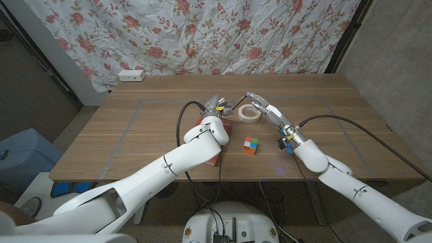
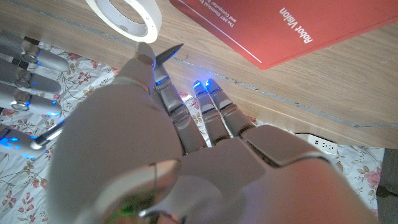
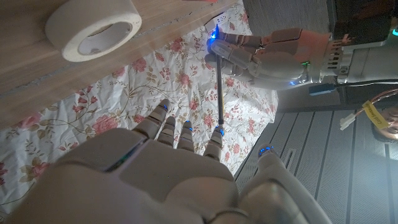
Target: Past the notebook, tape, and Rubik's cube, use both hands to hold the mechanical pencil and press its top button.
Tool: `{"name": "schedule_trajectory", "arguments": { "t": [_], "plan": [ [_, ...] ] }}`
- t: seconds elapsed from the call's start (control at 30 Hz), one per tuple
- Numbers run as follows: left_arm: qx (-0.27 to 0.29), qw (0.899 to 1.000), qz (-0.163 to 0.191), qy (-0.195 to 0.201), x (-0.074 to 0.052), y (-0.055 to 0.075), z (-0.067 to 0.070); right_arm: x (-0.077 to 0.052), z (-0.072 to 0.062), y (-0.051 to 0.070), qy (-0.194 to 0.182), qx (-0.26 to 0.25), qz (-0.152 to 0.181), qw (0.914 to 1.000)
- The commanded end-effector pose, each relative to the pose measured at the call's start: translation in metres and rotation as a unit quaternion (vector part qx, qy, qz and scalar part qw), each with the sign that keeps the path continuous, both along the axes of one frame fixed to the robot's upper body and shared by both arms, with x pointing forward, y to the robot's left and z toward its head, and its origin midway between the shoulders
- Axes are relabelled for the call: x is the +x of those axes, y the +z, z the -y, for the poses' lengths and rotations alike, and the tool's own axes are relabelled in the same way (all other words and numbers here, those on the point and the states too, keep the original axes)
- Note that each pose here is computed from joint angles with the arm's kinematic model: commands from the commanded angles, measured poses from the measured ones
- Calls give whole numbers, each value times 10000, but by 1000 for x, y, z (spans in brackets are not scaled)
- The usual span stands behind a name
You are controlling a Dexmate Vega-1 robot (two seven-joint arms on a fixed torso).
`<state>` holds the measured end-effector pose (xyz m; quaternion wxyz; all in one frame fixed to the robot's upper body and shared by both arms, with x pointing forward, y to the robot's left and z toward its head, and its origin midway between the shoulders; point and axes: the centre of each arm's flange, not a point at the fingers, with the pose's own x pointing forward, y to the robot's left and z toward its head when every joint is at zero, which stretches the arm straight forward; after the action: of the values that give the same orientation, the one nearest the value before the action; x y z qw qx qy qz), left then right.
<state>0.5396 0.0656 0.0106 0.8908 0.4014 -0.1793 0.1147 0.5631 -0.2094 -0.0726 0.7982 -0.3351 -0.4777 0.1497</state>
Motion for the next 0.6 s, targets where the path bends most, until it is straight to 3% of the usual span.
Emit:
{"name": "schedule_trajectory", "arguments": {
  "t": [0.03,0.6],
  "plan": [
    [10,10000,33,-9,1,2,0,3,-4,-1,23,-58,-50,10000],
    [-2,10000,22,0,-1,0,1,2,3,2,-51,27,23,10000]
  ]
}}
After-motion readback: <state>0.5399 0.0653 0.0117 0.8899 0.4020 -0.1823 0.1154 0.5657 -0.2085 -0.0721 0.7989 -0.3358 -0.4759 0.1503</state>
